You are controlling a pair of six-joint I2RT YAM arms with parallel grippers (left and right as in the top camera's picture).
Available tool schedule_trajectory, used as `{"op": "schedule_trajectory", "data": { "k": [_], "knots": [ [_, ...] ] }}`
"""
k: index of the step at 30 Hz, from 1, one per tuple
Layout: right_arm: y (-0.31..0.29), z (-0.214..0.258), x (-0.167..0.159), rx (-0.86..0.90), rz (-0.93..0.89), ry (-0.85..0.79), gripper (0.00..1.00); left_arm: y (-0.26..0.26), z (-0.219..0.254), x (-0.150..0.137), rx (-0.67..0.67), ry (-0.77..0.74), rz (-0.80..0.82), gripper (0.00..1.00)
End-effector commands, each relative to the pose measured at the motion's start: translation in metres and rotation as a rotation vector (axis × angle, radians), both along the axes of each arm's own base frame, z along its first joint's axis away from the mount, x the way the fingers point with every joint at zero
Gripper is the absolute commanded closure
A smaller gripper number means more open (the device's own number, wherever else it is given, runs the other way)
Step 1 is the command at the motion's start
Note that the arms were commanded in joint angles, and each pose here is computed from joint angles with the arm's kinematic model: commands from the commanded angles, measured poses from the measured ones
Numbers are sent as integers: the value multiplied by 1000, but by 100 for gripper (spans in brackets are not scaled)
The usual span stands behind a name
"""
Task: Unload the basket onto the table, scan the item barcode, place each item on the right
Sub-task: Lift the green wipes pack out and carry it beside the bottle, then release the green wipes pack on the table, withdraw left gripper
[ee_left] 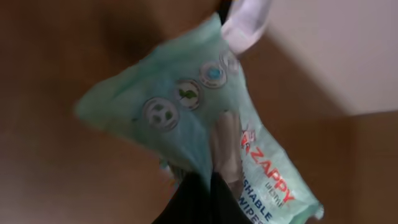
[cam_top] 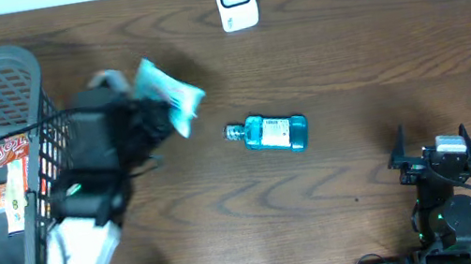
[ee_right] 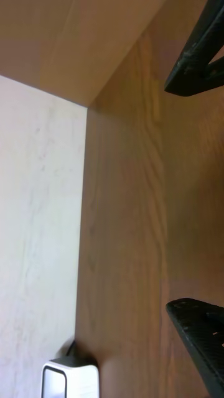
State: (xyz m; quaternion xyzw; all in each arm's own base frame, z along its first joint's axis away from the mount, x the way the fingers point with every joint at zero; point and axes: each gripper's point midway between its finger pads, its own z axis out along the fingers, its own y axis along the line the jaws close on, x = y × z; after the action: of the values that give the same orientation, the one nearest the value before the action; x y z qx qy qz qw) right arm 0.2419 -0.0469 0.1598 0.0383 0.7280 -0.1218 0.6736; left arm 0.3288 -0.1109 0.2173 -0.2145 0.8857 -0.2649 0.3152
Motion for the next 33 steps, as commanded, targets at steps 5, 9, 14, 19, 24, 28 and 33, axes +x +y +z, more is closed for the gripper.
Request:
{"op": "schedule_trajectory", "data": {
  "k": [5,9,14,19,24,28,33],
  "knots": [
    [0,-1,0,-10,0,5,1,-12,-89,7,178,238,81,93],
    [0,-1,0,-10,-1,5,1,-17,-130,7,223,338,69,93],
    [0,-1,0,-10,0,5,1,-20,-168,1,272,438,52,93],
    [0,-1,0,-10,0,5,1,-22,-159,8,279,402,21,92],
    [0,-1,0,-10,-1,5,1,-33,-86,30,324,178,-150,15],
    [0,-1,0,-10,0,5,1,-12,-2,43,388,-15,-132,2],
    [0,-1,0,-10,-1,5,1,72,88,40,443,-153,148,2]
  ]
}}
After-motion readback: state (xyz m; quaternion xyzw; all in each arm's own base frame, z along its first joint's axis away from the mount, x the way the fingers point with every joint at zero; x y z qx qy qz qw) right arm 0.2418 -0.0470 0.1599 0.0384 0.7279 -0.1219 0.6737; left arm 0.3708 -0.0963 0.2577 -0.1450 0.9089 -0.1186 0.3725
